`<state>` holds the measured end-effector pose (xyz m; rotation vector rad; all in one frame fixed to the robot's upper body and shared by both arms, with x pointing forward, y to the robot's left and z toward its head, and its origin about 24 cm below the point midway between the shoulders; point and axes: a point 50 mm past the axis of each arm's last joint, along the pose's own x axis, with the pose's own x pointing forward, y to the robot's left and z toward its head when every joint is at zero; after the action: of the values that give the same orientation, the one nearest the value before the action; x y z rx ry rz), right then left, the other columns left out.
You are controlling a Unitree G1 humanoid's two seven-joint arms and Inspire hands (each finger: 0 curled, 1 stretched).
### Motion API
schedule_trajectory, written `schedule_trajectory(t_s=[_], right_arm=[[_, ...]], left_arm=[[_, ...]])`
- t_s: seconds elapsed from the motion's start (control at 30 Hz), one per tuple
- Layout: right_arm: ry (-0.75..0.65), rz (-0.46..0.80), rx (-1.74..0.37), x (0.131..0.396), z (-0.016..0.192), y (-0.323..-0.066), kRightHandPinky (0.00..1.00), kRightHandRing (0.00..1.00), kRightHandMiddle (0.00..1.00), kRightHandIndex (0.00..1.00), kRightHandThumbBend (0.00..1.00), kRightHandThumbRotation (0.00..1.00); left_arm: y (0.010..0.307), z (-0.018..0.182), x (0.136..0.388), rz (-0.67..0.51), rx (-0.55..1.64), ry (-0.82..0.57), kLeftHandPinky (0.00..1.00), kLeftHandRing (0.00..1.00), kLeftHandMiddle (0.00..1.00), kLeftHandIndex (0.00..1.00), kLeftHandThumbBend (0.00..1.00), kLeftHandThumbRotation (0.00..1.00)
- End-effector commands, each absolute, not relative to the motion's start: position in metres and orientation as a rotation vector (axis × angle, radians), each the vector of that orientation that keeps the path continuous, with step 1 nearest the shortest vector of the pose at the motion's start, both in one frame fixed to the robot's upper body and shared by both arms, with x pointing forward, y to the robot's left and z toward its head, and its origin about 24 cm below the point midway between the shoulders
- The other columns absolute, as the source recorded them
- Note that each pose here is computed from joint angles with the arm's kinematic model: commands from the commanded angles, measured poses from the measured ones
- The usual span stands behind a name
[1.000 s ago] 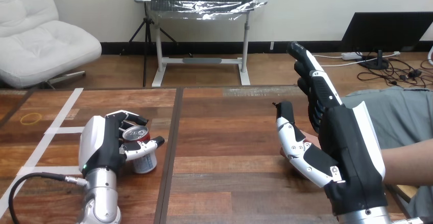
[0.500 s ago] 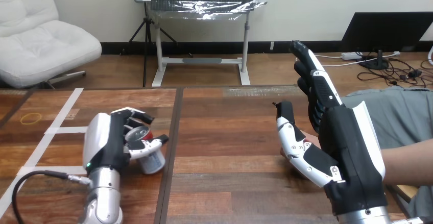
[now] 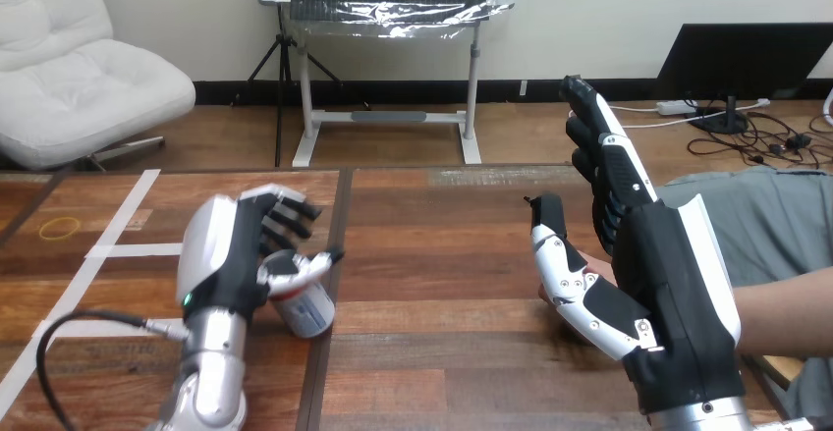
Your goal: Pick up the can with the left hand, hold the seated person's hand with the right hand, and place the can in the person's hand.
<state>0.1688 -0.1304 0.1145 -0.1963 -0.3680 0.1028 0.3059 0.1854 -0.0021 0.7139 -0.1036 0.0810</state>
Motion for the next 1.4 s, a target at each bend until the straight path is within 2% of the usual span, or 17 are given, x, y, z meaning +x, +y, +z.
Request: schedule_trajectory(t_s=[0.0,0.73,1.37], right_arm=[[-0.462,0.088,-0.178,0.173,0.130,-0.128,1.00,1.00,1.00,0.97,0.00,0.00],[-0.454,0.088,-0.149,0.172,0.130,-0.126,1.00,1.00,1.00,0.99,0.00,0.00],[-0.449,0.086,-0.162,0.171,0.130,-0.127,1.00,1.00,1.00,1.00,0.00,0.00]], left_arm=[[0.180,0.030,0.319,0.079,0.706,-0.265,0.41,0.45,0.51,0.53,0.64,0.00],[0.173,0.046,0.314,0.052,0.737,-0.359,0.40,0.44,0.50,0.54,0.65,0.00],[0.172,0.045,0.312,0.032,0.761,-0.357,0.41,0.45,0.51,0.54,0.63,0.00]])
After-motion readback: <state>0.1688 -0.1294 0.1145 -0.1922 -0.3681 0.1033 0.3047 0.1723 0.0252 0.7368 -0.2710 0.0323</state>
